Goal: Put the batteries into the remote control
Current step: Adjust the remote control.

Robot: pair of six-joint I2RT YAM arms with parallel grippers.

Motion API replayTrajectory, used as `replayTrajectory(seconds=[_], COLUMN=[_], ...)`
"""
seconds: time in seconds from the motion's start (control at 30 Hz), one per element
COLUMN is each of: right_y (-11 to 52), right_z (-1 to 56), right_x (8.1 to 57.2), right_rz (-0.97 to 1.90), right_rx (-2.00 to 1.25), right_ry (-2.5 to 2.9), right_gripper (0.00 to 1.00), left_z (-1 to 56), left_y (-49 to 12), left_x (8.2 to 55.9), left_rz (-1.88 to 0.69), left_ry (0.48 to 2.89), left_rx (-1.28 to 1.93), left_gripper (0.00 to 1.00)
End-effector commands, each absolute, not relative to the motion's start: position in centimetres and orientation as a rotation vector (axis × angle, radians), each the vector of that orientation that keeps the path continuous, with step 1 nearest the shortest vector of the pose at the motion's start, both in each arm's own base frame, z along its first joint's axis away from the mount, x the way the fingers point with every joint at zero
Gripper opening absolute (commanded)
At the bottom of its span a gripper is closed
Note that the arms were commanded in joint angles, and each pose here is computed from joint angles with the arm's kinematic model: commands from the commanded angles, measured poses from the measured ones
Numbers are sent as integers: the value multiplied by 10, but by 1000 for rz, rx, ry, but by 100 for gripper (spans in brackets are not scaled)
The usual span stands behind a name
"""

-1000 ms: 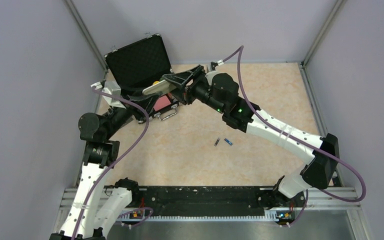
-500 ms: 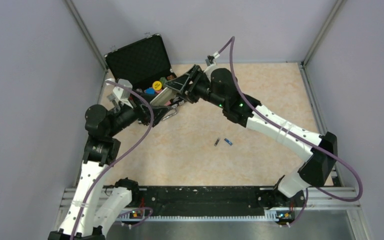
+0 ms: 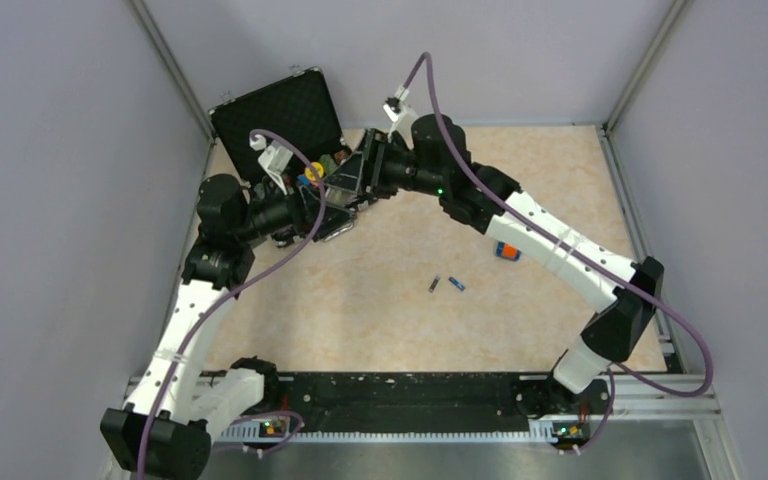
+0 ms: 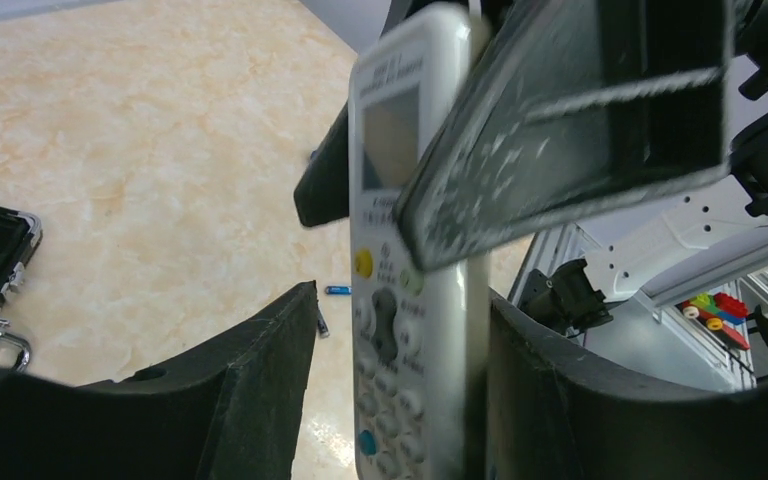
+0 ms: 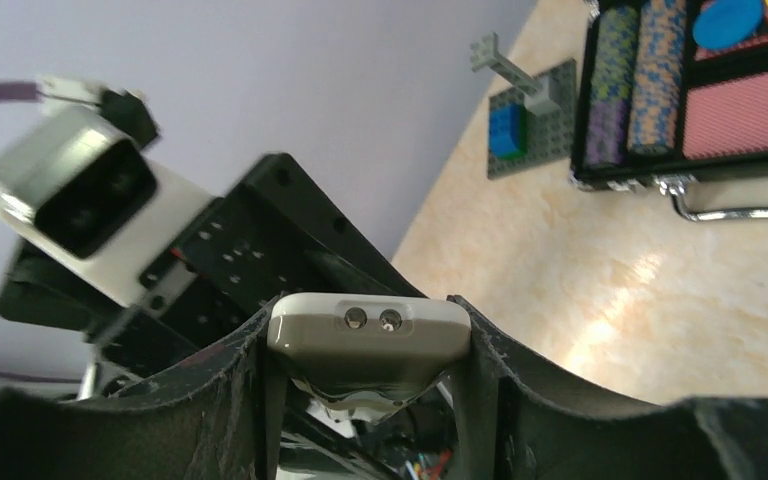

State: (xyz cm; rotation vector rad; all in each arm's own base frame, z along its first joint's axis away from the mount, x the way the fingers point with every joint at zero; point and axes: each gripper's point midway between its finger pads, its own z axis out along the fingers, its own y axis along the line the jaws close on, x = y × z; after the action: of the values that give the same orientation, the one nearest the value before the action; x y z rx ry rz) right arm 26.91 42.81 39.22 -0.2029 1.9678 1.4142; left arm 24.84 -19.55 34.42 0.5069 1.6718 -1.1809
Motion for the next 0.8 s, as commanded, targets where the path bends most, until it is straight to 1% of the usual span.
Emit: replayTrajectory(seconds=[0.0, 0.13, 0.2, 0.47, 0.6, 0.63, 0.67, 0.7, 0.73, 0.77], right_y=[426, 422, 422, 426, 427, 428, 427, 427, 426, 422], right_z=[377, 357, 351, 339, 334, 335, 334, 333, 332, 335], right_x=[265, 268, 269, 275, 277, 277, 278, 279, 280, 280], right_rz=[1334, 1255, 1235, 1227, 1229, 1231, 1230, 1229, 1222, 1220], right_rx=[-313, -325, -327, -284, -250, -244, -232, -218, -201, -183], right_ry=[2031, 2088, 2100, 2141, 2159, 2159, 2161, 2163, 2163, 2153], right_gripper=[9, 9, 9, 9, 9, 9, 10, 13, 22, 35], left_z=[365, 354, 346, 313, 306, 306, 306, 306, 306, 305], left_y=[-200, -201, -203, -218, -218, -218, -219, -219, -219, -219], left_x=[248, 252, 255, 254, 260, 261, 262, 264, 266, 268], left_rz=[-1203, -1202, -1192, -1188, -1170, -1170, -1172, -1172, -1169, -1164], left_ry=[1628, 1662, 1678, 1771, 1807, 1808, 1813, 1816, 1822, 1829], left_rx=[532, 511, 504, 563, 547, 546, 540, 533, 521, 505], left_gripper=[62, 60, 55, 42, 30, 22, 17, 4, 0, 0])
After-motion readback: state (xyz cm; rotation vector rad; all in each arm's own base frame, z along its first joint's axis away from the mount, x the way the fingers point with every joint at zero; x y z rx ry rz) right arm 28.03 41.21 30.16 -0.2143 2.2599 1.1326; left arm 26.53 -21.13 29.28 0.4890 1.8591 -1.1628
